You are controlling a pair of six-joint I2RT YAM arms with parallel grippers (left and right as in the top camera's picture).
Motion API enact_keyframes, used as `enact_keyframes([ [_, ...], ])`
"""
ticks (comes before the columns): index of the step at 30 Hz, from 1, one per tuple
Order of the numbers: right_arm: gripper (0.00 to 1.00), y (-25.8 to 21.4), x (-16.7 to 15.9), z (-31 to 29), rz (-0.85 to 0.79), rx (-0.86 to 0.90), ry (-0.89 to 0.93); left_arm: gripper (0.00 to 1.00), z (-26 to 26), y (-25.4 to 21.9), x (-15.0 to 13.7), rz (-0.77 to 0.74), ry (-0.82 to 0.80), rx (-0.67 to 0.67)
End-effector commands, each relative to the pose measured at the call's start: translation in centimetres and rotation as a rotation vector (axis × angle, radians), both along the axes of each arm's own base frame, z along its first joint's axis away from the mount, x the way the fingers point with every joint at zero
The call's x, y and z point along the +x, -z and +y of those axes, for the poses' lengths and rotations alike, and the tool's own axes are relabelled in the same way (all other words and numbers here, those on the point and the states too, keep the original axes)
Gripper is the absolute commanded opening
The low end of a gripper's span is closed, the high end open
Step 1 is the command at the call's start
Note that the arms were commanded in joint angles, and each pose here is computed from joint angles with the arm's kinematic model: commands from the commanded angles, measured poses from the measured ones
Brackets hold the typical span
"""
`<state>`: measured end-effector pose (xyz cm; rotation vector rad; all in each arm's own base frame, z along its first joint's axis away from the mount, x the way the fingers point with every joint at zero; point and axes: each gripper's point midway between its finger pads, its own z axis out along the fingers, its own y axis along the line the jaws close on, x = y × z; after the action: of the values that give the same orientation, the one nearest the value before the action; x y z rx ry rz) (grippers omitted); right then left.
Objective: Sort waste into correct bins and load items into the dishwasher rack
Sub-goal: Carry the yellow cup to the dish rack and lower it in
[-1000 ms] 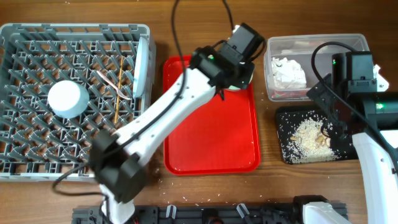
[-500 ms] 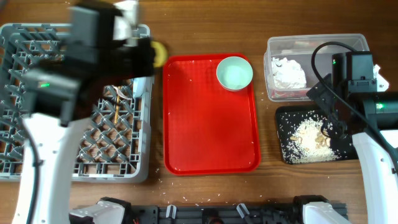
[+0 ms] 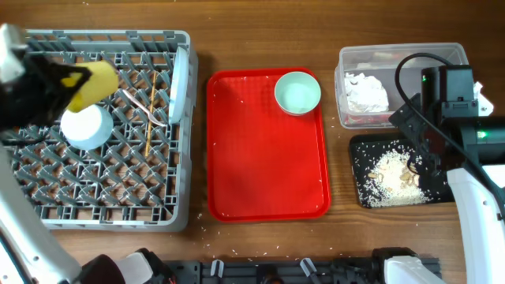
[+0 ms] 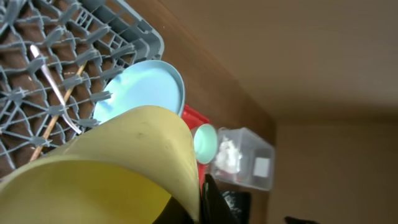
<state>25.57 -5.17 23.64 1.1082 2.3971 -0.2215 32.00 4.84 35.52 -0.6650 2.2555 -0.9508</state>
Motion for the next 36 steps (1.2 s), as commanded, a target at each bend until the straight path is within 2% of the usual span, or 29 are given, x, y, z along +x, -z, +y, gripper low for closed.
enact_keyframes([
  [1,1.0,-0.3,0.0,-0.1,-0.017,0.005,0.009,0.04,2.3,1.7,-0.4,-0.051,-0.012,-0.186],
  [5,1.0,-0.3,0.0,-0.1,-0.017,0.005,0.009,0.04,5.3,4.1,-0.8,-0.112,-0.075,-0.357],
  [9,1.0,-0.3,0.0,0.0,-0.017,0.005,0.01,0.04,7.6,6.8,-1.4,-0.092,-0.147,-0.482],
  [16,1.0,-0.3,0.0,-0.1,-0.017,0.005,0.01,0.04,9.7,8.7,-1.7,-0.075,-0.208,-0.607],
  [31,1.0,-0.3,0.0,0.0,-0.017,0.005,0.01,0.04,10.0,8.7,-1.5,-0.104,-0.194,-0.568],
  [34,1.0,-0.3,0.0,-0.1,-0.017,0.005,0.01,0.04,10.1,8.7,-1.5,-0.157,-0.158,-0.493],
  [36,1.0,-0.3,0.0,-0.1,-0.017,0.005,0.009,0.04,9.9,8.9,-1.6,-0.155,-0.156,-0.509],
])
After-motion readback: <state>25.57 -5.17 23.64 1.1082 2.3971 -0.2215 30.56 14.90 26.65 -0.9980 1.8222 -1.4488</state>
